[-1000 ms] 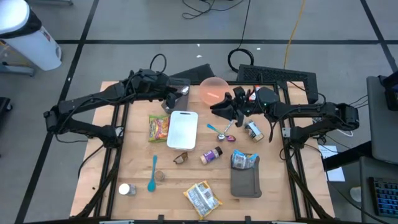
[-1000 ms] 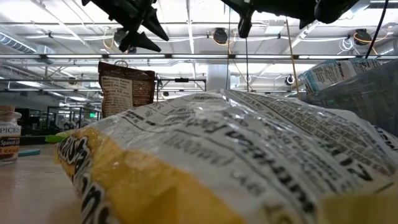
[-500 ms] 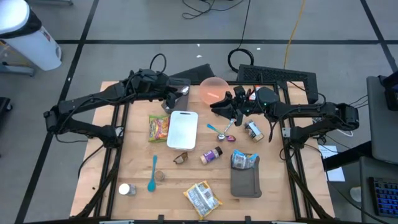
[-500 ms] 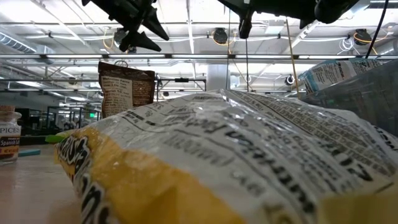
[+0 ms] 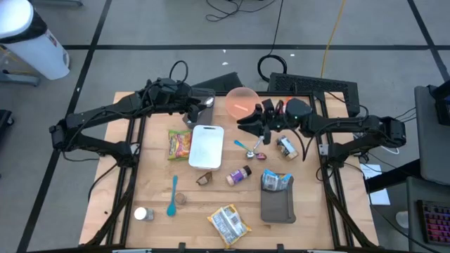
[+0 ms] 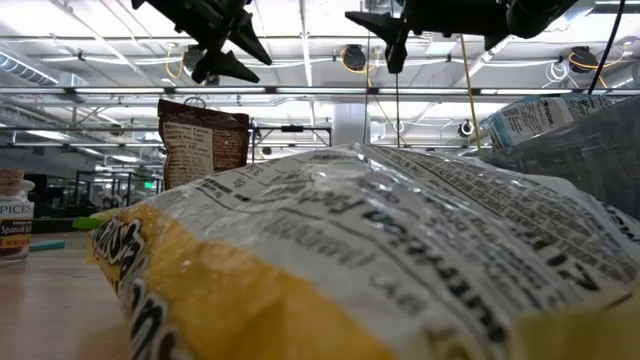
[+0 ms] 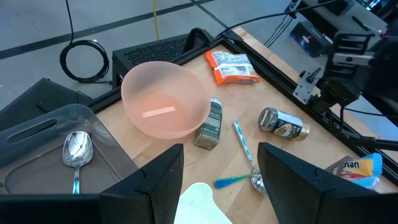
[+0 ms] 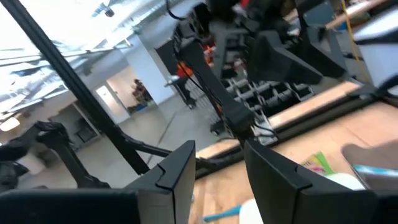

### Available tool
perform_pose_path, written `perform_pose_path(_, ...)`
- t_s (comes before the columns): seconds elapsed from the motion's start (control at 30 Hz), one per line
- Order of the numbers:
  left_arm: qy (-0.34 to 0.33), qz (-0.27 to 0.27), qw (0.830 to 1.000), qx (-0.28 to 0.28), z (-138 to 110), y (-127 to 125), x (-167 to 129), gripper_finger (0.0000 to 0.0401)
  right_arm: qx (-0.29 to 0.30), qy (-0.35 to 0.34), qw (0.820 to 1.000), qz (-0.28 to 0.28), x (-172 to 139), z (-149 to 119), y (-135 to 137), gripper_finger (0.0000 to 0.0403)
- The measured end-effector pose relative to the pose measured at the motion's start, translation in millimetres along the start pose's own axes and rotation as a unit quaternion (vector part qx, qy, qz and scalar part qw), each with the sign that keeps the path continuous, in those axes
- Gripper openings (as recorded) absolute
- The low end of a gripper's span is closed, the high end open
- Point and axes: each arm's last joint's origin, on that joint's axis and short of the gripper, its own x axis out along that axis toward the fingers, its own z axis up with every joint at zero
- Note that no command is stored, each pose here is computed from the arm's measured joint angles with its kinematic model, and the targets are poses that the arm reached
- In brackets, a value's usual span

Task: Pick & Place Food Item
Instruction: Put the orange seasoning pack into the white bin

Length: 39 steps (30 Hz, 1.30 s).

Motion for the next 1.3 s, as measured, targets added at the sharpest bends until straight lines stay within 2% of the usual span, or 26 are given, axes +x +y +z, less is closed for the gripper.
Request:
perform_pose_path(0.27, 0.0, 0.0, 1.0, 0.0, 0.0, 0.0, 0.0, 0.0212, -0.044, 0.005, 0.999, -0.001, -0.1, -0.8, -0.9, 0.013)
perform_pose_path(0.4, 0.0, 0.0, 1.0, -0.001, 0.0, 0.0, 0.0, 0.0212, -0.061, 0.03, 0.998, -0.014, -0.3, -5.7, -3.9, 0.013)
perform_pose_path(0.7, 0.0, 0.0, 1.0, -0.002, 0.0, 0.0, 0.0, 0.0212, -0.054, 0.089, 0.994, -0.042, -2.0, -16.9, -10.0, 0.013)
perform_pose_path(0.87, -0.026, -0.014, 0.998, -0.048, 5.1, -2.5, -0.3, 0.0212, -0.044, 0.114, 0.991, -0.058, -3.2, -20.9, -12.6, 0.013)
perform_pose_path(1.03, -0.058, -0.034, 0.993, -0.102, 11.8, -5.3, -1.0, 0.0212, -0.081, 0.178, 0.974, -0.112, -6.0, -13.7, -11.2, 0.013)
perform_pose_path(1.17, -0.104, -0.047, 0.988, -0.104, 20.1, -8.5, -2.6, 0.0212, -0.127, 0.235, 0.949, -0.167, -9.2, -0.7, -7.8, 0.013)
perform_pose_path(1.3, -0.127, -0.057, 0.985, -0.104, 25.0, -9.3, -3.9, 0.0212, -0.144, 0.235, 0.939, -0.204, -12.0, 17.2, -6.8, 0.013)
